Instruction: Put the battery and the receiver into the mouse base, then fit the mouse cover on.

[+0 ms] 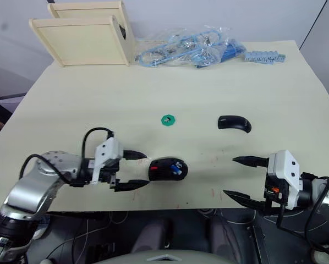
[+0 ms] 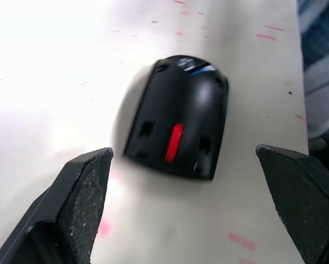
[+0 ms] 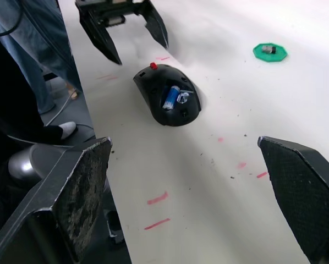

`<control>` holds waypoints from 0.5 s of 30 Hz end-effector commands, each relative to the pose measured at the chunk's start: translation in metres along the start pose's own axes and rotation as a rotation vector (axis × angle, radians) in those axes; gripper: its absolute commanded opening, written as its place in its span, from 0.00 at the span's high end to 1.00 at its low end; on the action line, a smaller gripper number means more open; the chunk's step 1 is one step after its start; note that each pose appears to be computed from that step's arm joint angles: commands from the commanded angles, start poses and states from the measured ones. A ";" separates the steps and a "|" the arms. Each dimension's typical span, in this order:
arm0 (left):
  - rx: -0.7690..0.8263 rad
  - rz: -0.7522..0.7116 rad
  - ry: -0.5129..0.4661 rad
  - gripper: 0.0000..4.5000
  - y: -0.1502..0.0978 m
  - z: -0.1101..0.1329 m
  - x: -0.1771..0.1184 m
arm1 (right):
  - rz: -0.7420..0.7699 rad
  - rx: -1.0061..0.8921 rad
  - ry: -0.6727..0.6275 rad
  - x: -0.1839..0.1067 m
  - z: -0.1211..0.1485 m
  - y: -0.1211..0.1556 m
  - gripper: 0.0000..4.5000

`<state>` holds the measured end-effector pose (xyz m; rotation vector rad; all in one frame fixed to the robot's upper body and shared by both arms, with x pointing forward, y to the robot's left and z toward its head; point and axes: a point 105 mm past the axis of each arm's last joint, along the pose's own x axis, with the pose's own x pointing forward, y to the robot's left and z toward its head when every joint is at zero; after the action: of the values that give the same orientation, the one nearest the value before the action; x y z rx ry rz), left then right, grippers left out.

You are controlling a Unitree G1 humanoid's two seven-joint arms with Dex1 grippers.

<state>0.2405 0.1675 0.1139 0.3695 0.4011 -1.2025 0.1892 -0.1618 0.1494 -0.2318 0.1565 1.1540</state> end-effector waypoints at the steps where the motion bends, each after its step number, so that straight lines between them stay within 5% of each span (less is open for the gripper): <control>1: 0.012 0.076 -0.087 0.01 0.002 0.011 -0.026 | -0.081 -0.031 -0.046 -0.005 0.007 -0.009 0.00; 7: -0.078 0.218 -0.156 0.01 0.021 0.012 -0.052 | -0.255 -0.027 -0.122 -0.010 0.010 -0.023 0.00; 15: -0.134 0.306 -0.211 0.01 0.041 0.036 -0.048 | -0.352 -0.015 -0.187 -0.012 0.010 -0.024 0.00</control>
<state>0.2663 0.2081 0.1619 0.1813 0.2518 -0.9069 0.2084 -0.1812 0.1515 -0.1182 0.0050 0.8330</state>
